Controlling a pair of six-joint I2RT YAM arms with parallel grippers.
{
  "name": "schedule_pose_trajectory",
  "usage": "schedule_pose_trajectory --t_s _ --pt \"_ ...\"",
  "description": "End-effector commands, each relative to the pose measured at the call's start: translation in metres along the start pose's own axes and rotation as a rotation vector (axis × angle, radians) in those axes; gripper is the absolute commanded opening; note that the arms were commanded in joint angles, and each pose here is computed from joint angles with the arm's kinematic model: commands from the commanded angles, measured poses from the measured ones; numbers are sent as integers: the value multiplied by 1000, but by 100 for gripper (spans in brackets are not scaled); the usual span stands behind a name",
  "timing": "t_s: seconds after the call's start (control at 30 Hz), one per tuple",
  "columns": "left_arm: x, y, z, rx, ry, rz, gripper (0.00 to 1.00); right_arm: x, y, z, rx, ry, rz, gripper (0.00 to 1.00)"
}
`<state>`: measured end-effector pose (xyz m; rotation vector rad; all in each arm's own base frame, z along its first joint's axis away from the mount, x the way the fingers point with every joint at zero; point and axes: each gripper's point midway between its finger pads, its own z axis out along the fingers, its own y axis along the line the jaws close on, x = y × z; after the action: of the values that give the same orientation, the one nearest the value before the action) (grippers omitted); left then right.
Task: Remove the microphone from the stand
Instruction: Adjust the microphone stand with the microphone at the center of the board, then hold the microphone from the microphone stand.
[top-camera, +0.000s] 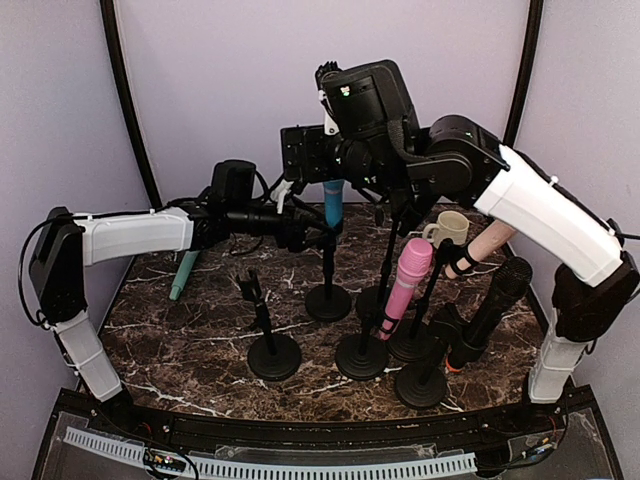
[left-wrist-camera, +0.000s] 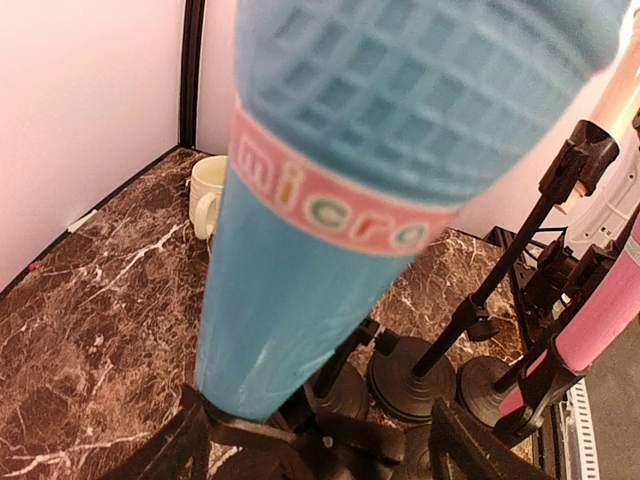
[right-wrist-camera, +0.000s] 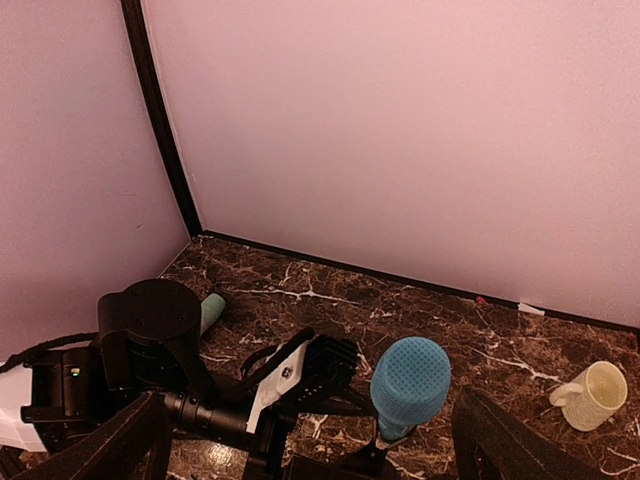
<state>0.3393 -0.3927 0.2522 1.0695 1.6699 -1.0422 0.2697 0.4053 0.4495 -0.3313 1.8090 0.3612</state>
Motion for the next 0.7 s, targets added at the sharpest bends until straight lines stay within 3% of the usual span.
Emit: schedule_pose_trajectory --t_s 0.0,0.43,0.67 --pt "-24 -12 5 74 -57 35 78 0 -12 7 59 15 25 98" --pt "-25 -21 8 120 -41 84 78 12 -26 31 127 47 27 97" --pt "-32 -17 -8 32 -57 158 78 19 -28 43 169 56 -21 90"
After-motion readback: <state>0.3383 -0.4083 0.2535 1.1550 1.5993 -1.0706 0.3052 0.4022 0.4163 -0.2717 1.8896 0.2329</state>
